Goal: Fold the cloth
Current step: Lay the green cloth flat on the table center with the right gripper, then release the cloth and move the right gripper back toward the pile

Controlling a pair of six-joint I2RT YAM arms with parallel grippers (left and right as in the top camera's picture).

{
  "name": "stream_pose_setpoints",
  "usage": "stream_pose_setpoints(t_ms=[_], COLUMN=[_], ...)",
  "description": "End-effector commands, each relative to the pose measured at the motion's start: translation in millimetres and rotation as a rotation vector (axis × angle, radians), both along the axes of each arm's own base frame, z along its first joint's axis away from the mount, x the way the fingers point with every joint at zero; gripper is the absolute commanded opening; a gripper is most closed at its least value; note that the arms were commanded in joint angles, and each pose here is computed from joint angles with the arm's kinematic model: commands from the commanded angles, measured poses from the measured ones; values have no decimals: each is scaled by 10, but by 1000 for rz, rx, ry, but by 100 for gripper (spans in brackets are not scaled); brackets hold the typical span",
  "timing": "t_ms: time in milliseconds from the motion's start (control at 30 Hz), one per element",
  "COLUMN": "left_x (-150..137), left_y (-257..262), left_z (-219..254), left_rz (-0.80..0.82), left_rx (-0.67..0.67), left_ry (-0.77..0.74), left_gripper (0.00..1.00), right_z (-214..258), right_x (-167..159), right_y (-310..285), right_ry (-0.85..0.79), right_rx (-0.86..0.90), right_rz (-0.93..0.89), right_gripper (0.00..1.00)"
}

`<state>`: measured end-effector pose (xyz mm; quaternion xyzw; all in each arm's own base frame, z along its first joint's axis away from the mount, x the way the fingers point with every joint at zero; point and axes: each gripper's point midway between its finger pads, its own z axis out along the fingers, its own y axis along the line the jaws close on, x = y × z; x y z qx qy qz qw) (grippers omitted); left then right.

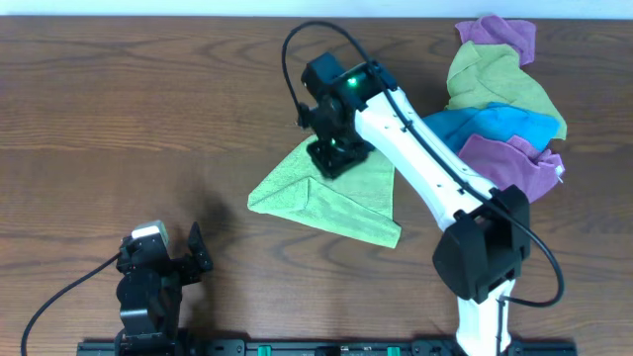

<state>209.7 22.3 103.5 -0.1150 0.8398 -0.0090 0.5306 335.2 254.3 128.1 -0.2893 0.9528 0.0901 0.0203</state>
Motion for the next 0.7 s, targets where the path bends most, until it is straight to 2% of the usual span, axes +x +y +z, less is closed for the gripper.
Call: stream_pose_setpoints(t_ms=[0, 200, 333, 500, 567, 667], left_x=[-5, -4, -5, -5, -5, -5], left_y=[39, 39, 39, 39, 39, 39], left_z=[-53, -53, -53, -53, -53, -53], left_rz=[17, 17, 17, 17, 17, 17], left_rx=[14, 14, 14, 14, 14, 14], left_ry=[9, 9, 9, 9, 9, 9], left_gripper=[96, 95, 95, 95, 95, 95], right_z=[-163, -97, 277, 1125, 1315, 1488], right_x=[211, 464, 344, -82, -281, -776], right_y=[-69, 47, -44, -125, -193, -405], right_ry=[-32, -125, -191, -378, -392, -415], right_rx=[-15, 45, 15, 9, 33, 80], right_rz=[-36, -69, -101, -45, -47, -45], right_gripper=[1, 1, 2, 1, 2, 2])
